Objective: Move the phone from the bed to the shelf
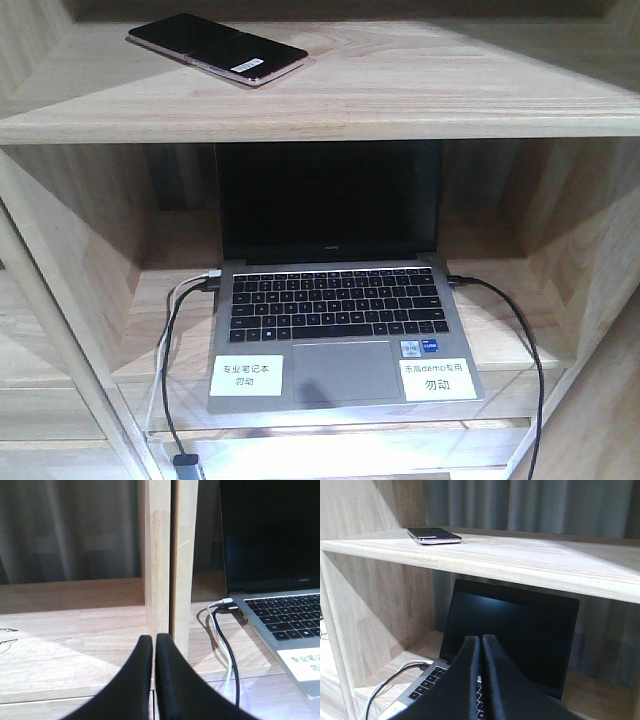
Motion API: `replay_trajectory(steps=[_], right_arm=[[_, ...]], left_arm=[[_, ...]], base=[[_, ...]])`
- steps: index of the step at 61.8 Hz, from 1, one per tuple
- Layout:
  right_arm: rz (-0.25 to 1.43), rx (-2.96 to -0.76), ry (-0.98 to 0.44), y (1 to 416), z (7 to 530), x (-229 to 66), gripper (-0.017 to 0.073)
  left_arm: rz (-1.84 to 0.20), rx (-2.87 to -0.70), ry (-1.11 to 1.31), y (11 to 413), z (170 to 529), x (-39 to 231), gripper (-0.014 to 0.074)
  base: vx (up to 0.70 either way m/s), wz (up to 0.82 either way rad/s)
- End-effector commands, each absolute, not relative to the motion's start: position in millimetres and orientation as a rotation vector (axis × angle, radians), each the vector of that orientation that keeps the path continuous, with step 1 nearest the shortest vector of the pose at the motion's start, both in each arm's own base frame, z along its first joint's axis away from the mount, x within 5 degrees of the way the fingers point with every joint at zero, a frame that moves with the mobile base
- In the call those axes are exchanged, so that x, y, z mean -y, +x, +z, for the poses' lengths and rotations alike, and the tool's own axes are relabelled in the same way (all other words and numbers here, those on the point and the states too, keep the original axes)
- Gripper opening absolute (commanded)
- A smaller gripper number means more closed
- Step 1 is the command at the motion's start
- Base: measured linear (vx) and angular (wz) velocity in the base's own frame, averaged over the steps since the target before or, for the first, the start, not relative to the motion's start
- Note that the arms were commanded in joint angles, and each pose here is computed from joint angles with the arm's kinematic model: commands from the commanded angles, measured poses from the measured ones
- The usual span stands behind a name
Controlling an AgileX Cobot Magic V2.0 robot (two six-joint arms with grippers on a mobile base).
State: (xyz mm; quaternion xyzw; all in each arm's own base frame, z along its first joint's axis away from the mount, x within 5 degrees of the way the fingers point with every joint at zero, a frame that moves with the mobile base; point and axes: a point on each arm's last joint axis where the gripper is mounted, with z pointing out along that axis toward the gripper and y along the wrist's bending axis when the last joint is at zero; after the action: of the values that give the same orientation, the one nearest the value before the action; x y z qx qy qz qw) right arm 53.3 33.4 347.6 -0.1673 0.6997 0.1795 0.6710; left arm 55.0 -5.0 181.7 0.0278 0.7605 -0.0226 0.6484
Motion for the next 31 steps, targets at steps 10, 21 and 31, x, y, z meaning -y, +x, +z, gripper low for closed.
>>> replay_trajectory(steps=[10,21,31], right_arm=[[0.399,-1.496,-0.333,54.1,361.1,-31.3,-0.0004],[0.391,-1.501,-0.323,54.6,360.9,-30.3,-0.0004],[0.347,-1.518,-0.290,56.6,359.7,-26.2,-0.0004]], left_arm=[[-0.055,-1.655,0.043,55.6,187.9,4.3,0.0001],[-0.055,-1.655,0.043,55.6,187.9,4.3,0.0001],[-0.055,-1.655,0.043,55.6,187.9,4.3,0.0001]], base=[[0.00,0.00],[0.00,0.00],[0.00,0.00]])
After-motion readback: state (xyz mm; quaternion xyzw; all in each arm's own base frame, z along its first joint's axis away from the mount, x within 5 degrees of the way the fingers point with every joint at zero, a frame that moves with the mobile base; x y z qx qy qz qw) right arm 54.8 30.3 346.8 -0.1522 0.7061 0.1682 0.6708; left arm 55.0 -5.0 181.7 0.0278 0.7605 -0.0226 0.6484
